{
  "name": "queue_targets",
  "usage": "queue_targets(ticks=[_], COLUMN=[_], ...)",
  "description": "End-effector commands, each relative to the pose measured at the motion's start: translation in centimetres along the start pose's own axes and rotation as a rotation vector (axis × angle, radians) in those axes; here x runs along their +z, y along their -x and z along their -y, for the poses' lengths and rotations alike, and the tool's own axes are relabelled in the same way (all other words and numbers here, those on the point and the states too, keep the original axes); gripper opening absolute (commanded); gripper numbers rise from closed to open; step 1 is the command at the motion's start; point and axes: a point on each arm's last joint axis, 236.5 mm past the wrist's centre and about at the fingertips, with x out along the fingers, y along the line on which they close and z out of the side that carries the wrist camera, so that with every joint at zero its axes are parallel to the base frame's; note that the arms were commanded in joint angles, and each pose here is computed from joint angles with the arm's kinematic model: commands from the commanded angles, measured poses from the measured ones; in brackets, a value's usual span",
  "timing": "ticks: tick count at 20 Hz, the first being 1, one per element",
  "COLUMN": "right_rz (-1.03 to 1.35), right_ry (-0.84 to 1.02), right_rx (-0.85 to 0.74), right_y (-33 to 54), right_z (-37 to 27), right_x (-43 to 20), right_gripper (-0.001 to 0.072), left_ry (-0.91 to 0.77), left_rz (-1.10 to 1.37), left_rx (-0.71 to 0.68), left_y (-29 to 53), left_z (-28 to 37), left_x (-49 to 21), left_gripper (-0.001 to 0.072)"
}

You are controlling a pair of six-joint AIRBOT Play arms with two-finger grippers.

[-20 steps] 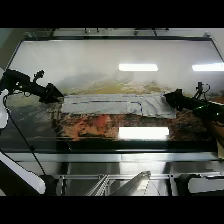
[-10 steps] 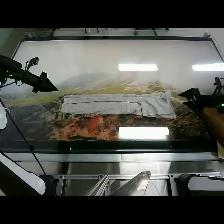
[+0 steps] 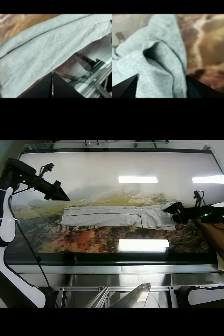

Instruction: Fold the shirts.

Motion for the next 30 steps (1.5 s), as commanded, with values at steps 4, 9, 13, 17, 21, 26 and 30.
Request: queue_targets(ticks=[4,9,13,17,21,26,30], right_rz=[-0.05,-0.089,-0.102,-0.089,-0.082,-0.106,-0.118], right_ry=[-0.019,-0.01,0.013,0.069,0.127,0.314,0.445], right_rx=[0.068,0.144,0.218,0.294,0.442,0.665,0.613], right_y=[-2.3,-0.5,3.6,8.4,11.6,10.6,-0.4], right_z=[-2.3,-4.0,-5.5,-8.0,-13.2,-26.7,-34.9], right_x=[-1.3,-1.7,-1.3,-1.0,-1.7,-6.5,-14.2], right_gripper=[0.0017,0.0016,0.0015,0.0015,0.0015,0.0015,0.0015], left_ry=[-0.15,-0.239,-0.272,-0.273,-0.418,-0.508,-0.455], left_rz=[-0.114,-0.223,-0.278,-0.301,-0.236,0.059,0.234], left_rx=[0.007,0.029,0.126,0.052,-0.332,-0.269,-0.193], left_y=[-11.8,-23.1,-26.2,-28.0,-19.9,-0.8,7.9], left_z=[6.8,10.7,10.3,14.2,27.6,28.0,24.9], left_x=[0.5,-2.2,-4.0,-5.6,-5.4,-5.6,-11.7], left_gripper=[0.0013,0.0012,0.0011,0.0014,0.0013,0.0013,0.0014])
